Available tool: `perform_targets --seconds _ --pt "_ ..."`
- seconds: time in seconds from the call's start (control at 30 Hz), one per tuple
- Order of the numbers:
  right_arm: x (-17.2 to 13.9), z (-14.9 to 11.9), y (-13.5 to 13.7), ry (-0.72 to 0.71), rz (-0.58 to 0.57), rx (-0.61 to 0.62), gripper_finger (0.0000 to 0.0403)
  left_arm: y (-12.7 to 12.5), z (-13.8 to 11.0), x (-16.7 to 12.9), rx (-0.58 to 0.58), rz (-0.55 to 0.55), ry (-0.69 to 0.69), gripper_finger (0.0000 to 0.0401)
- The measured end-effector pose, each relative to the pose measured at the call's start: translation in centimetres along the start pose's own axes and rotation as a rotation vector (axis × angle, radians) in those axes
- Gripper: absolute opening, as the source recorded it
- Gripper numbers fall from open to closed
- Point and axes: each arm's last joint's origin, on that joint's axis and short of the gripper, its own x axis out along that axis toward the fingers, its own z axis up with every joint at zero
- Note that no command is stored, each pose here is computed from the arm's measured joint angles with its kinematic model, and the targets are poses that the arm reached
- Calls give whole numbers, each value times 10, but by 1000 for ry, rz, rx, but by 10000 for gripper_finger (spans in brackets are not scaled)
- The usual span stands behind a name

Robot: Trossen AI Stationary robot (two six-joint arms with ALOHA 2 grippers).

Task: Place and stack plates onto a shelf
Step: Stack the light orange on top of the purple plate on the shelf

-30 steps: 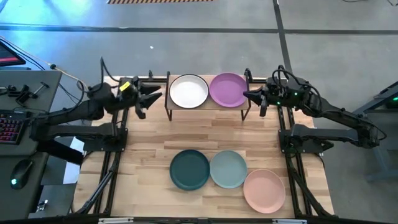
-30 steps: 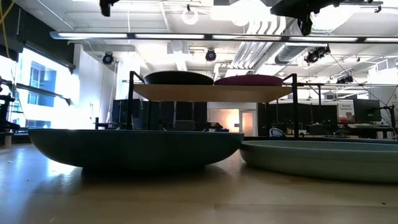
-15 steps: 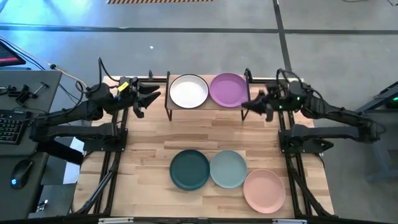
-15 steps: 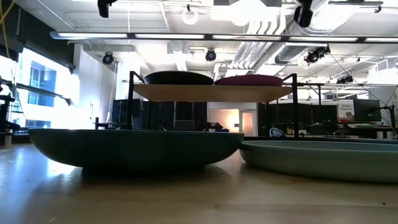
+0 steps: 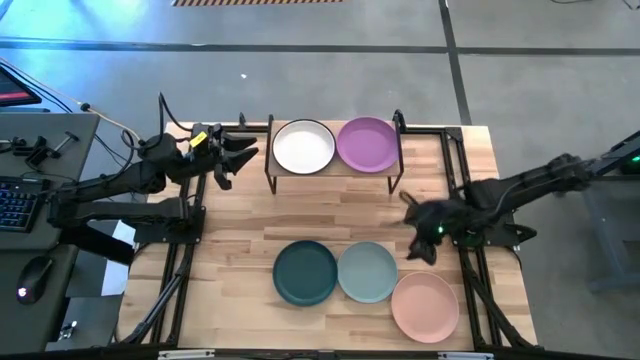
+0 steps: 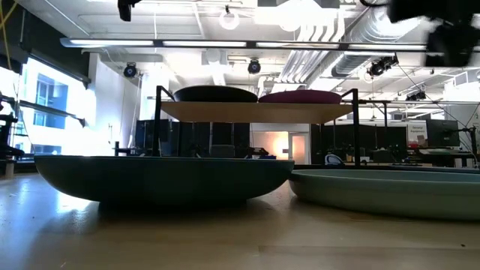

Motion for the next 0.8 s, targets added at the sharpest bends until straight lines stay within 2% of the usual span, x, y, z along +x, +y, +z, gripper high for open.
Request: perform_targets --seconds 0.07,0.17,0.4,0.5,0.63,0.8 --pt "9 -10 0 93 -68 27 191 0 0 0 -2 0 0 161" --pt "24 -20 6 187 -108 31 195 0 0 0 -9 0 3 161" --pt "57 -51 17 345 -238 -125 195 1 -2 0 -9 6 25 161" --pt "70 -64 7 387 -281 -129 195 1 -2 0 -8 7 26 161" --pt "85 -79 -16 388 -224 -59 195 1 -2 0 -19 6 25 161" --pt "87 -84 -31 328 -246 -34 195 1 -2 0 -25 6 23 161"
